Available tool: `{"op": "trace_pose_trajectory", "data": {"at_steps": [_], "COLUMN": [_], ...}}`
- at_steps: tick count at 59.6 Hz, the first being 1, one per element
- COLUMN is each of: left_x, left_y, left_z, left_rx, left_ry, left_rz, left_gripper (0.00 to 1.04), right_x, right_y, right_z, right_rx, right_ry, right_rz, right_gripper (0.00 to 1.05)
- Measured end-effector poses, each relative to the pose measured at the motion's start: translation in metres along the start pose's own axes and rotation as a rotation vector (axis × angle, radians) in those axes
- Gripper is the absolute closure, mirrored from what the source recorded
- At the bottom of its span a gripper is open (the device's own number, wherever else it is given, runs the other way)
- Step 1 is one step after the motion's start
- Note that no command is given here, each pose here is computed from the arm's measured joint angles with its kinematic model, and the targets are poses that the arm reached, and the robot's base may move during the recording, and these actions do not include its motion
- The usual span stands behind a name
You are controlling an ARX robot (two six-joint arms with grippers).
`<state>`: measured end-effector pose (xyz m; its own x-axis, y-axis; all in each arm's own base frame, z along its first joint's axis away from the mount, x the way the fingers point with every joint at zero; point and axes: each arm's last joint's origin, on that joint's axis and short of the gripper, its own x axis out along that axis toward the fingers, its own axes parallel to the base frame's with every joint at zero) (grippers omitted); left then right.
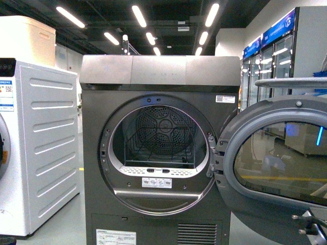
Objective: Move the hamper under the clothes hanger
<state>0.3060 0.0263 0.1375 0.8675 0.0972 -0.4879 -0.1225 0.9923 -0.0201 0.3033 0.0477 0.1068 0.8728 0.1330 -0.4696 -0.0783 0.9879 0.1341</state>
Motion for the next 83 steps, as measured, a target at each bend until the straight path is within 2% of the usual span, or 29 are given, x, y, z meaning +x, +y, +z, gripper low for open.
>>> {"op": "trace_pose_trajectory", "data": {"at_steps": [20,44,62,83], "left_x": [0.048,0.084,0.102,0.116], "left_y": [-0.021,-0.030,-0.023,-0.007], "left_z": [-0.017,-0.031,-0.038,-0.053], "left_rx": [-0.005,0.070,0.146,0.134], "left_ry": [0.073,0.197,0.259,0.283], "left_rz": [-0.037,-0.079,-0.078,-0.053], "left_gripper": [0.07,0.07,0.07,0.07], "right_x": [0.056,0.103,0.121,0.135], "right_y": [0.011,0.039,0.038,0.042], "right_z": [-0.017,-0.014,-0.029,-0.036], "right_rx": [0.023,-0.008,-0.032,-0.108], "right_ry": [0.143,0.205,0.272,0.293], "right_rz": [-0.004,0.002,-0.015,-0.062], "right_gripper": [0.08,0.08,0.08,0.08]}}
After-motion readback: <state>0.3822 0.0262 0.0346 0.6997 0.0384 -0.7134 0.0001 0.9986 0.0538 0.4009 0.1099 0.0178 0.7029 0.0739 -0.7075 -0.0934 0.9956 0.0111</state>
